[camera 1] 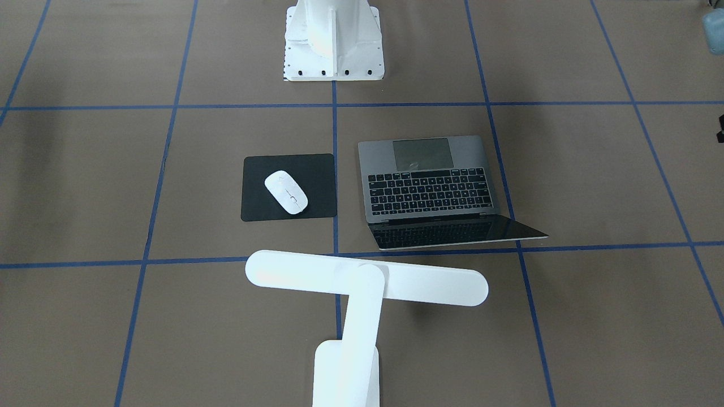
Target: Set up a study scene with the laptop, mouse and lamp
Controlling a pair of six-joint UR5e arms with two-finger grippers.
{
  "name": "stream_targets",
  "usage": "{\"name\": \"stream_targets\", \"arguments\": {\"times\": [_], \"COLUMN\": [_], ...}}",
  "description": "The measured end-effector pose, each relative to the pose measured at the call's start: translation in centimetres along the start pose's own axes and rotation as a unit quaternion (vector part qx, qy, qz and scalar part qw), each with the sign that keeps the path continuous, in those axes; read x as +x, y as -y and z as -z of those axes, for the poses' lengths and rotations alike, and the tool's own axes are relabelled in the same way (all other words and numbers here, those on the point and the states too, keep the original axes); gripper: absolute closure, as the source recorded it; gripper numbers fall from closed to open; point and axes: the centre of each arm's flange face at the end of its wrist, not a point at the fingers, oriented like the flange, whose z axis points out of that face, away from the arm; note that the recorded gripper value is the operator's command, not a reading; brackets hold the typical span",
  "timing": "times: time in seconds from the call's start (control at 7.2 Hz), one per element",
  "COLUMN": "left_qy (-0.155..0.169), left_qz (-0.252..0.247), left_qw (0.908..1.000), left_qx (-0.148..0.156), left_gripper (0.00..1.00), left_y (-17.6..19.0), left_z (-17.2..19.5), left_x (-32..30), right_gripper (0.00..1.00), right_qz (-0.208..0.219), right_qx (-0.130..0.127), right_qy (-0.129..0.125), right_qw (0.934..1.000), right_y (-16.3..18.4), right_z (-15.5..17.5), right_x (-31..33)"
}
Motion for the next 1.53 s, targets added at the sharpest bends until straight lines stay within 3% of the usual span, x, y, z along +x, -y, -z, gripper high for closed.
{"name": "stream_targets", "arguments": {"times": [0.28, 0.83, 1.53], "left_qy": [-0.018, -0.025, -0.026], "left_qz": [-0.006, 0.069, 0.076], "left_qw": [0.9998, 0.9969, 0.9965], "left_qx": [0.011, 0.025, 0.024], "left_gripper": [0.00, 0.00, 0.00], "left_y": [-1.4, -1.2, -1.2], "left_z": [0.8, 1.8, 1.7], "left_x": [-3.7, -3.4, -3.4], "right_gripper": [0.01, 0.01, 0.01], "right_qz": [-0.007, -0.042, -0.090], "right_qx": [0.003, 0.001, -0.014], "right_qy": [0.013, 0.016, -0.021], "right_qw": [0.9999, 0.9990, 0.9957], "right_y": [-2.2, -5.5, -6.5], "right_z": [0.7, 0.9, 3.2], "right_x": [3.9, 8.7, 10.3]}}
